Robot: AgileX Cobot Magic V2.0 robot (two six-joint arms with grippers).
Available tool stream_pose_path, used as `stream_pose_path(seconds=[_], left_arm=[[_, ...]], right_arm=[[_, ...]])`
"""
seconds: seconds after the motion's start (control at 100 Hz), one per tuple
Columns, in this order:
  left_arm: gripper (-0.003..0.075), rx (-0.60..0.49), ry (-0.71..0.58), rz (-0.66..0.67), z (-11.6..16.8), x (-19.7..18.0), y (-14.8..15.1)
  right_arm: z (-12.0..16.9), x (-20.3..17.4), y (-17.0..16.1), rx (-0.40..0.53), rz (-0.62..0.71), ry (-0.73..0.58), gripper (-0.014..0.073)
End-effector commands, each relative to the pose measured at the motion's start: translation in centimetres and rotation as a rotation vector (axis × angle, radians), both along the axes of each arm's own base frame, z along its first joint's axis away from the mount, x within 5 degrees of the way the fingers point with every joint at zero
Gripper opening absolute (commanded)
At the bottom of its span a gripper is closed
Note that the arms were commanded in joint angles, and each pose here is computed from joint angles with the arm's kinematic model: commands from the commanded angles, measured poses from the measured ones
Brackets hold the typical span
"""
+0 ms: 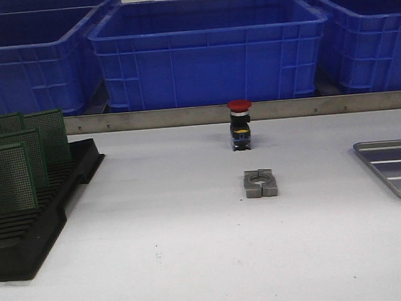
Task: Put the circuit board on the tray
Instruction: 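Move the left gripper down to the black rack of green boards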
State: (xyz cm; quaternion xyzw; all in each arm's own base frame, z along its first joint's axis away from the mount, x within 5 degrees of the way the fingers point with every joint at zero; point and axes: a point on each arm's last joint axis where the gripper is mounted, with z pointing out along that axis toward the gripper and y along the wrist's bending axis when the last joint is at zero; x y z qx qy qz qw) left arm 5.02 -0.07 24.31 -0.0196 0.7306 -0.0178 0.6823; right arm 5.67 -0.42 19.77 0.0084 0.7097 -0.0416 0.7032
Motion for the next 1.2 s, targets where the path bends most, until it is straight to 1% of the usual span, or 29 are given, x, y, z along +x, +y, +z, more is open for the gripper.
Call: stream_pose_path(seconds=[0.0,0.18,0.27,0.41,0.44,0.51,0.56,0.61,0.63,0.66,0.71,0.78,0.82,0.85,0.87,0.99,1.11,1.19], left_arm=[[-0.002,-0.019,-0.013,-0.003,3.5,0.3,0.0],[-0.002,-0.02,0.189,-0.012,6.6,3.0,-0.1],[-0.002,-0.021,0.261,-0.015,7.9,4.7,-0.1],[-0.0018,-0.023,0.402,-0.019,9.2,7.9,-0.1],[-0.0015,-0.007,0.445,-0.026,9.2,8.8,-0.1],[0.0025,0.026,0.522,-0.054,9.5,10.5,-0.2],[0.008,0.057,0.565,-0.09,9.7,11.7,-0.3],[0.016,0.091,0.605,-0.136,9.8,13.0,-0.6],[0.0181,0.107,0.62,-0.158,9.9,13.5,-0.7],[0.0235,0.131,0.644,-0.194,9.9,14.2,-0.8],[0.0302,0.194,0.674,-0.275,10.0,15.4,-1.2],[0.036,0.267,0.719,-0.378,10.1,17.0,-1.6],[0.0368,0.321,0.743,-0.443,10.1,17.9,-1.8],[0.0368,0.384,0.763,-0.52,10.0,18.4,-2.0],[0.0368,0.408,0.778,-0.557,9.9,18.8,-2.1],[0.0368,0.599,0.791,-0.802,9.6,21.0,-2.7],[0.0368,0.786,0.744,-0.944,8.7,23.2,-2.6],[0.0367,0.859,0.726,-1.007,7.9,24.3,-2.7]], right_arm=[[0.8,-0.2,0.0,-0.024,0.0,-0.099,-0.006],[0.8,-0.2,0.0,-0.024,0.0,-0.099,-0.006],[0.8,-0.2,0.0,-0.024,0.0,-0.099,-0.006],[0.8,-0.2,0.0,-0.024,0.0,-0.099,-0.006],[0.8,-0.2,0.0,-0.024,0.0,-0.099,-0.006],[0.8,-0.2,0.0,-0.024,0.0,-0.099,-0.006],[0.8,-0.2,0.0,-0.024,0.0,-0.099,-0.006],[0.8,-0.2,0.0,-0.024,0.0,-0.099,-0.006],[0.8,-0.2,0.0,-0.024,0.0,-0.099,-0.006],[0.8,-0.2,0.0,-0.024,0.0,-0.099,-0.006],[0.8,-0.2,0.0,-0.024,0.0,-0.099,-0.006],[0.8,-0.2,0.0,-0.024,0.0,-0.099,-0.006],[0.8,-0.2,0.0,-0.024,0.0,-0.099,-0.006],[0.8,-0.2,0.0,-0.024,0.0,-0.099,-0.006],[0.8,-0.2,0.0,-0.024,0.0,-0.099,-0.006],[0.8,-0.2,0.0,-0.024,0.0,-0.099,-0.006],[0.8,-0.2,0.0,-0.024,0.0,-0.099,-0.006],[0.8,-0.2,0.0,-0.024,0.0,-0.099,-0.006]])
